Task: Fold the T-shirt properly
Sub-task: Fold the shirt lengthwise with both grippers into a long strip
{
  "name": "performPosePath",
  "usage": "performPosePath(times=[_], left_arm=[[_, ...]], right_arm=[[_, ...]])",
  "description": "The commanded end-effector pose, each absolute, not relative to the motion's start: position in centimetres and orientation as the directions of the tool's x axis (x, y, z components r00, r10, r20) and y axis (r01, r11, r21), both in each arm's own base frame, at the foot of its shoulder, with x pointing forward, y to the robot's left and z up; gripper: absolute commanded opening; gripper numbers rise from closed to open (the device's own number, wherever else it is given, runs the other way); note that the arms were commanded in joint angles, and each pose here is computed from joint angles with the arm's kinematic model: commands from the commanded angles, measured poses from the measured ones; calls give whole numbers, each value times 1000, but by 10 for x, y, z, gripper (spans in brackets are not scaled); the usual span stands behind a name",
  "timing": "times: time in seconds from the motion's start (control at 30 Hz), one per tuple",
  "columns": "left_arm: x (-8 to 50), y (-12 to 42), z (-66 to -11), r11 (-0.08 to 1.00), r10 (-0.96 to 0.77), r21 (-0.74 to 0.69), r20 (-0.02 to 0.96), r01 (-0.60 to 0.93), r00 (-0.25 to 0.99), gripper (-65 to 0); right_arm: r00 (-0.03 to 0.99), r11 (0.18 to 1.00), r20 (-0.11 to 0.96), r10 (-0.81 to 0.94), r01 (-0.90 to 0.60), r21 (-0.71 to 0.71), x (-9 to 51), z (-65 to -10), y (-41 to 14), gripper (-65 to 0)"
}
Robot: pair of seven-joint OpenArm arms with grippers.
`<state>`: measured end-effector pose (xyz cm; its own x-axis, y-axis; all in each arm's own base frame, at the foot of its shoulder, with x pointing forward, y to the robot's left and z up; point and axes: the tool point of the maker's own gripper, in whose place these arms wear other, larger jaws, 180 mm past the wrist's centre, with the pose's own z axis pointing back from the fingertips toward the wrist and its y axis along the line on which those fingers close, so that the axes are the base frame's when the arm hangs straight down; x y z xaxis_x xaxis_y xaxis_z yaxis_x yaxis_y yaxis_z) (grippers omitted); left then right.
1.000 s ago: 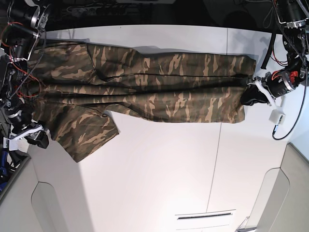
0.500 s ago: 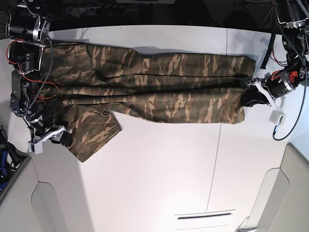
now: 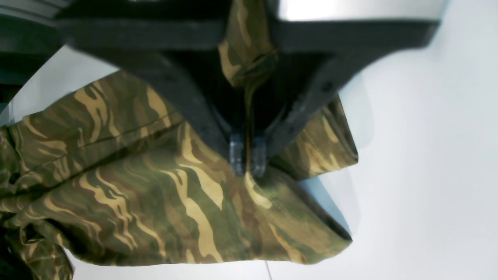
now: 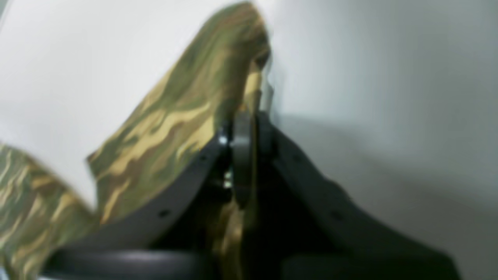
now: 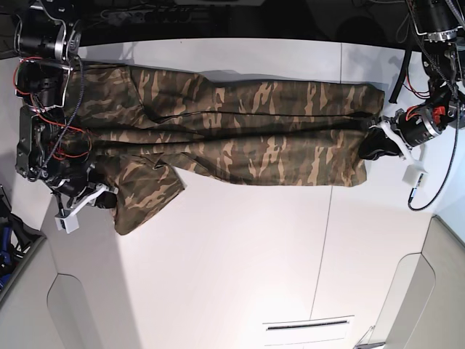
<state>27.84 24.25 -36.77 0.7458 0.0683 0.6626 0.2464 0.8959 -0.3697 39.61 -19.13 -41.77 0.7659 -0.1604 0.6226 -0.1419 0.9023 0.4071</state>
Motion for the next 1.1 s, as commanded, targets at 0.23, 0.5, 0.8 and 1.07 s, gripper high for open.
performPosePath(times=[0.23, 0.5, 0.8, 1.07], left_arm=[[286, 244, -350, 887, 67, -369, 698, 277, 713, -650], [281, 225, -335, 849, 44, -407, 692, 339, 720, -650], [263, 205, -316, 836, -60, -340, 724, 431, 687, -650], [246, 218, -305, 866, -84, -279, 737, 415, 671, -650]], right_arm=[[607, 890, 751, -258, -153, 430, 373, -336, -234, -650], [557, 908, 782, -280, -112, 404, 295, -316, -261, -650], [580, 910, 746, -327, -21, 415, 237, -326, -286, -650], [624, 907, 707, -333, 6, 421, 215, -340, -286, -650]])
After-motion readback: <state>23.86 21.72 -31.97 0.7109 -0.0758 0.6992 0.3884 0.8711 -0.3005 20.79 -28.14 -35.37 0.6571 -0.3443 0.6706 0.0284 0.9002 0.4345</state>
